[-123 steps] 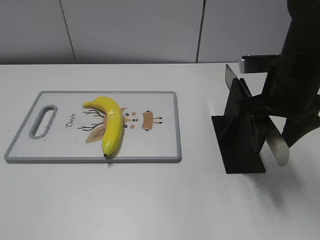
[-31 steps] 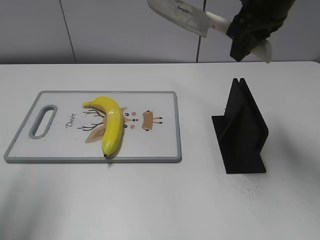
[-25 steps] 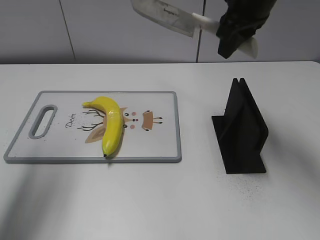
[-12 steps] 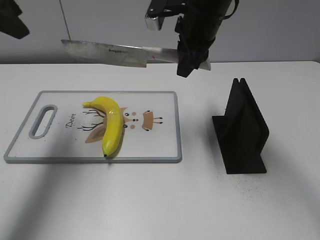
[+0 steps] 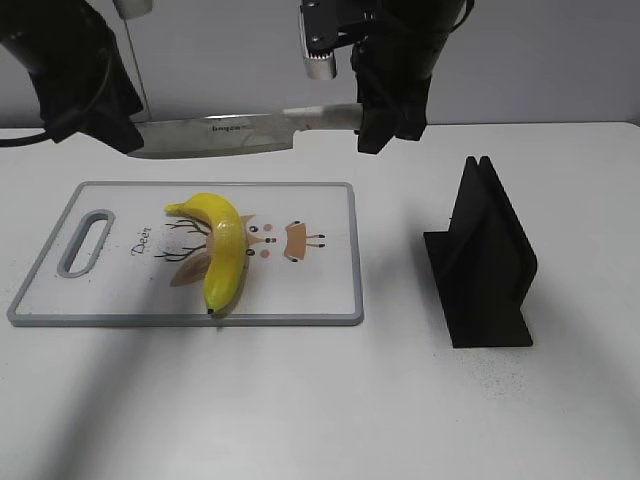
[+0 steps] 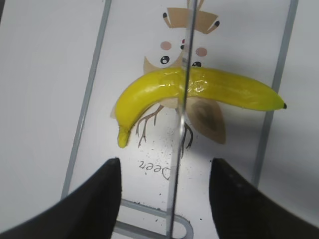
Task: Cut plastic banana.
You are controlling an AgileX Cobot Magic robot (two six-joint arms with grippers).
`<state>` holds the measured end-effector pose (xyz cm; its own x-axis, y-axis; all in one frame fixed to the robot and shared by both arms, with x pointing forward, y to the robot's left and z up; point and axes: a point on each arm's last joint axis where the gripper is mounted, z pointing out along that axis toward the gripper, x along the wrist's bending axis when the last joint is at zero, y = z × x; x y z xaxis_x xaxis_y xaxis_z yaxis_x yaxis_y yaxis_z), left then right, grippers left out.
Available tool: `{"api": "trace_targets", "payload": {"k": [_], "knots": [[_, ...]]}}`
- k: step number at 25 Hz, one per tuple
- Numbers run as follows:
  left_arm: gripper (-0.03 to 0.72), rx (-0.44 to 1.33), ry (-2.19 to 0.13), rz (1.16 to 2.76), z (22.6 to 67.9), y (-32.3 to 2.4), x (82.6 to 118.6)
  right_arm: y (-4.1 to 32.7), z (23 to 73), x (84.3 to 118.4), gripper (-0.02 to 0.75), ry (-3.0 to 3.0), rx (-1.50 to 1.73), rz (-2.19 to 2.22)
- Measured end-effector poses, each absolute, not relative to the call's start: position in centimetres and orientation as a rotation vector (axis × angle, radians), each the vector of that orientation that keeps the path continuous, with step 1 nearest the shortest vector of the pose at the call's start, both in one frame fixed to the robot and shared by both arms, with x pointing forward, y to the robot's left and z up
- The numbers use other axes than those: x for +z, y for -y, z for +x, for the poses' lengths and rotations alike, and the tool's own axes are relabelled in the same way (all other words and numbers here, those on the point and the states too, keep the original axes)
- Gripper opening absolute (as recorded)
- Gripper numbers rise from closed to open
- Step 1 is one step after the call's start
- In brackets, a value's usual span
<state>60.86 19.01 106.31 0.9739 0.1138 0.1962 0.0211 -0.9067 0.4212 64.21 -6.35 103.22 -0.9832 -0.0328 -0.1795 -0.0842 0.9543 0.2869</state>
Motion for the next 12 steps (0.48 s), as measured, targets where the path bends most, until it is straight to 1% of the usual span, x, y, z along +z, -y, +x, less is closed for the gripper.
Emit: {"api": "trace_targets", "payload": {"k": [4, 12], "knots": [[0.515, 0.267, -0.096, 2.696, 61.3, -18.8, 105.3, 5.9, 64.0, 103.2, 0.16, -2.945, 0.52, -0.103], [0.408, 0.266, -0.114, 2.66, 61.4, -18.5, 105.3, 5.3, 64.4, 101.4, 0.16, -2.989, 0.555, -0.092]]}}
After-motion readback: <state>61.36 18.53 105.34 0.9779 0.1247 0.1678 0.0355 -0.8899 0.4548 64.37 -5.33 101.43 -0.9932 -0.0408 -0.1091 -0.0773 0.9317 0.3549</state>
